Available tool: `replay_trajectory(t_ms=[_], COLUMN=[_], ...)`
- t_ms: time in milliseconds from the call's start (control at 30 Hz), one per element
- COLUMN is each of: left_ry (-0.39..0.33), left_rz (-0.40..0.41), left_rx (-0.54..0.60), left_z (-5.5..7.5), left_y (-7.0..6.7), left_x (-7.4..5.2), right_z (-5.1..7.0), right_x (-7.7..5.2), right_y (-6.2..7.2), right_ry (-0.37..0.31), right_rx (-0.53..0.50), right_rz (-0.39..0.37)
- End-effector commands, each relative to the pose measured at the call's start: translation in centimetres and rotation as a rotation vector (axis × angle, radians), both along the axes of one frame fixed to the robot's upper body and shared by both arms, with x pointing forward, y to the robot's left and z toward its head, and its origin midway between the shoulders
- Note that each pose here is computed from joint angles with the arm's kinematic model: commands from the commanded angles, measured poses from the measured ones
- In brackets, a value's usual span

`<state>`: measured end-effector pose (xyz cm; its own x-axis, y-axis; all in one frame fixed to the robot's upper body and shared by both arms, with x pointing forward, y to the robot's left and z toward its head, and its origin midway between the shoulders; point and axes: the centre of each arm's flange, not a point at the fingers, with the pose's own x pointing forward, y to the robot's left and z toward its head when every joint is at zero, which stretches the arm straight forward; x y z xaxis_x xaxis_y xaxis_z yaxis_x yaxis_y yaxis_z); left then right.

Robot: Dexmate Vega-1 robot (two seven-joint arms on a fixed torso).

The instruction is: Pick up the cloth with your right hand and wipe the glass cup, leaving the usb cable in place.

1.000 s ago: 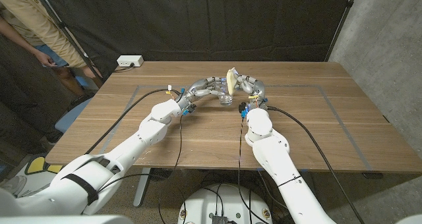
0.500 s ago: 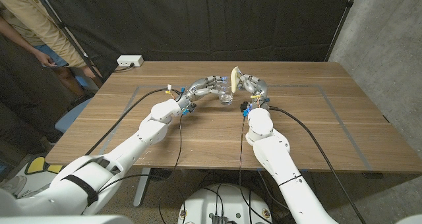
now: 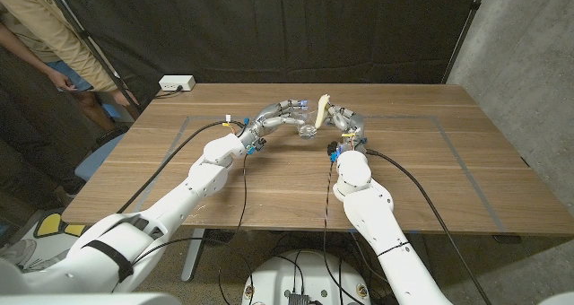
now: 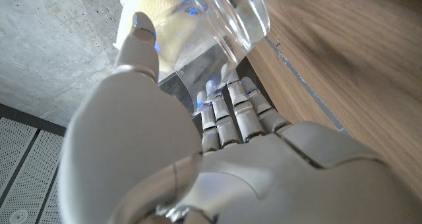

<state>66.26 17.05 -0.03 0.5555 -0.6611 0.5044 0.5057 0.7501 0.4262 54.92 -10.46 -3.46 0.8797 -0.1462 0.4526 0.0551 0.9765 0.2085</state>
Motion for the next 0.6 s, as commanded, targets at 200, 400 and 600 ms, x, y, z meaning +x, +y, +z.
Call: replay_trajectory(t_ms=[200, 400, 600], left_ry=[-0.001, -0.004, 0.001], left_rz=[-0.018, -0.014, -0.012], left_rx=[-0.027, -0.028, -0.022], left_z=[0.4, 0.5, 0.4], left_y=[-0.4, -0.4, -0.4], left_x=[-0.3, -0.5, -0.4], right_z=[-2.3, -3.6, -4.3], right_x=[-0.7, -0.7, -0.7], right_y=[-0.3, -0.2, -0.3], right_ry=[0.056, 0.093, 0.112], right_rx=[0.032, 0.034, 0.032], right_rz=[0.011, 0.025, 0.021])
